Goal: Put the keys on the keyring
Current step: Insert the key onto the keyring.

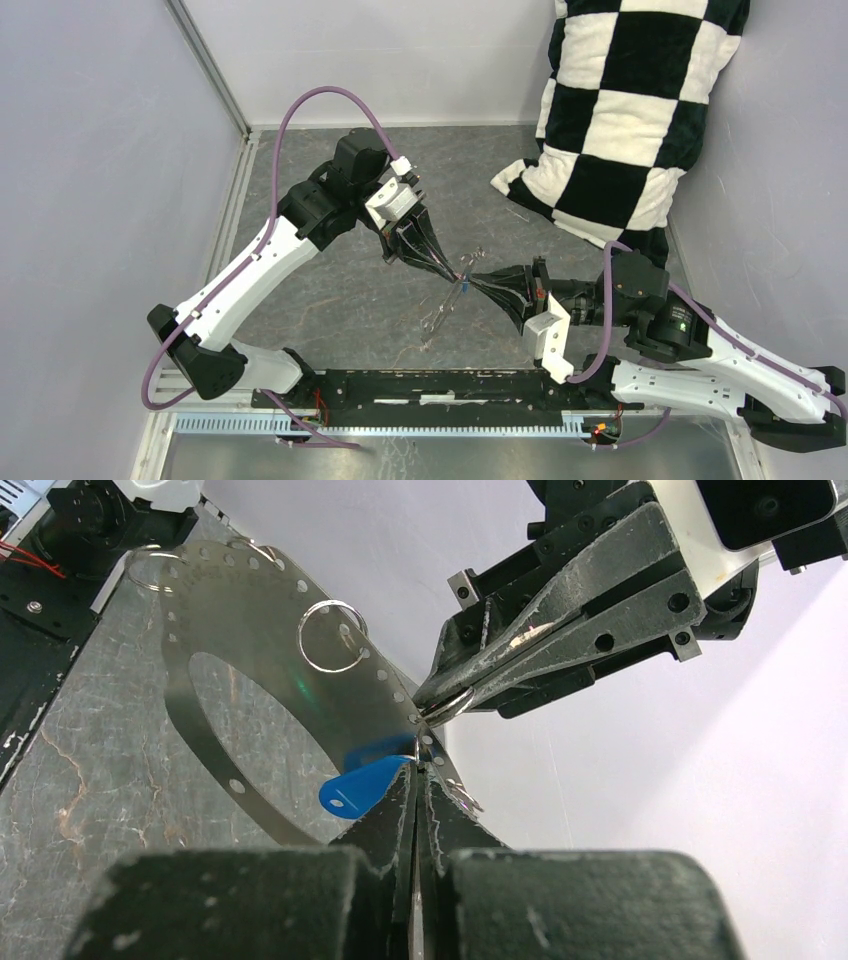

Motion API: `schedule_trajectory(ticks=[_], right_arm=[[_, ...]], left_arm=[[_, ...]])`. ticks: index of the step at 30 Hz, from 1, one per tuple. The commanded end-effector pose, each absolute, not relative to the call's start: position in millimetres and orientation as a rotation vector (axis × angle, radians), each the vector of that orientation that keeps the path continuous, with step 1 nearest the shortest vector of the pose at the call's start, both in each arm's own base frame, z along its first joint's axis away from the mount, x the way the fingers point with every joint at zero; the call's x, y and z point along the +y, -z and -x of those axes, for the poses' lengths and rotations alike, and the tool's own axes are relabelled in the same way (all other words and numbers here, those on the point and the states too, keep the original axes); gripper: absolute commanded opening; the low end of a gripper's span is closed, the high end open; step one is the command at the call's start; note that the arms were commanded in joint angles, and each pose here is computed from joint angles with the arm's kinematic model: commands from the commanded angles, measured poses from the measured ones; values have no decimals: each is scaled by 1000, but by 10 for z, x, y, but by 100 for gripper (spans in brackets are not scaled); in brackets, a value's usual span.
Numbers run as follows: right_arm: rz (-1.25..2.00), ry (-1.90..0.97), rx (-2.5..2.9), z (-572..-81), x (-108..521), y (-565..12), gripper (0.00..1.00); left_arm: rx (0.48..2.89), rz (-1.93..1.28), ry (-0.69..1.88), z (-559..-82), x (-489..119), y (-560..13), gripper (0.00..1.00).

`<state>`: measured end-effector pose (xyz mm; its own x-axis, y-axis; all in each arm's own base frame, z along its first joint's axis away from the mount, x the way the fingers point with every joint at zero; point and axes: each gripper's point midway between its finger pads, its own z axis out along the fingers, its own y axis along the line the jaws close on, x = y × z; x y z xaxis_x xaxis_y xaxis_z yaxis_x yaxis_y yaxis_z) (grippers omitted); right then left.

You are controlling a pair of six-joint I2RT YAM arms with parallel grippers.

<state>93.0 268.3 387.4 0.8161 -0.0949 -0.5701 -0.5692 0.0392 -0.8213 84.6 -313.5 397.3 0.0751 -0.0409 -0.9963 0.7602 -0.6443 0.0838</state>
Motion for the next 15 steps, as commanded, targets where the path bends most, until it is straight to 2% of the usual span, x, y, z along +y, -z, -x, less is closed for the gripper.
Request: schedule_trajectory(ticks=[1, 15], right_arm=[[1480, -384, 544, -931, 2662, -4008, 1], [1469, -414, 527, -890, 2686, -4067, 1]], left_arm=[[592, -1752, 1710, -630, -2978, -4143, 2], [601, -1752, 1695, -646, -2989, -4120, 2]])
